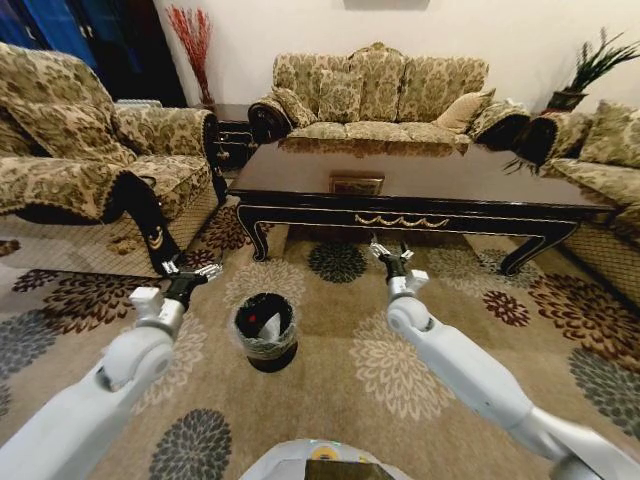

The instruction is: Move to the front of the table and pick up the trash from the floor, then place it into the trash bin.

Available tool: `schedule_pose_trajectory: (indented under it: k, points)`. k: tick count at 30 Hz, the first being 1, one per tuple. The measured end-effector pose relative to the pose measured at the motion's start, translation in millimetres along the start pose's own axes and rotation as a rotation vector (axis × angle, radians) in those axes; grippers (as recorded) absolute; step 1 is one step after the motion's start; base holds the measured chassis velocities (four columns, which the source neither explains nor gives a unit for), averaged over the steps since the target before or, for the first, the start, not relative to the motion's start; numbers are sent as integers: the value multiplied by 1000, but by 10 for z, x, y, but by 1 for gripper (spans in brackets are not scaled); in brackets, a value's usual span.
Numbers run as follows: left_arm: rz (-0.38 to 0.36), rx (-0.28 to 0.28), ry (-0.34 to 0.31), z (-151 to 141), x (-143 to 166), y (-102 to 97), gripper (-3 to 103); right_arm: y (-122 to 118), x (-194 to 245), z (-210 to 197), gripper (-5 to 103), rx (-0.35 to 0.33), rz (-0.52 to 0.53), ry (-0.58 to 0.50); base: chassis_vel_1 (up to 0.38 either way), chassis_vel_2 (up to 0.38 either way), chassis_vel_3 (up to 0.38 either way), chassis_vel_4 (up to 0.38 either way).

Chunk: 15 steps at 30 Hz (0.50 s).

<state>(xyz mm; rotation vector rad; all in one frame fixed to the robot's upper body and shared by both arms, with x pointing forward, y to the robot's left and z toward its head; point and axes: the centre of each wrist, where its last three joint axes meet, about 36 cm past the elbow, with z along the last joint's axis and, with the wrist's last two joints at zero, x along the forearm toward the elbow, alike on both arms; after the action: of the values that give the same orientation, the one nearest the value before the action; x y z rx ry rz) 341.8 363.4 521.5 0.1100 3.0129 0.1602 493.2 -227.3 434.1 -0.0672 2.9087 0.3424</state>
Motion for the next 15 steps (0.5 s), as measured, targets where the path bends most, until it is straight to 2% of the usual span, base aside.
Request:
schedule_pose_trajectory:
  k: [3, 6, 15]
  points:
    - [32, 28, -50, -8, 113, 71, 100, -69, 308, 1, 100, 8, -45, 4, 0, 0, 0, 0]
    - [39, 28, -71, 23, 229, 122, 100, -132, 535, 5, 100, 26, -67, 9, 0, 0, 0, 0]
    - [-15, 7, -51, 112, 494, 129, 100, -257, 909, 8, 100, 73, -122, -7, 30, -27, -20, 40]
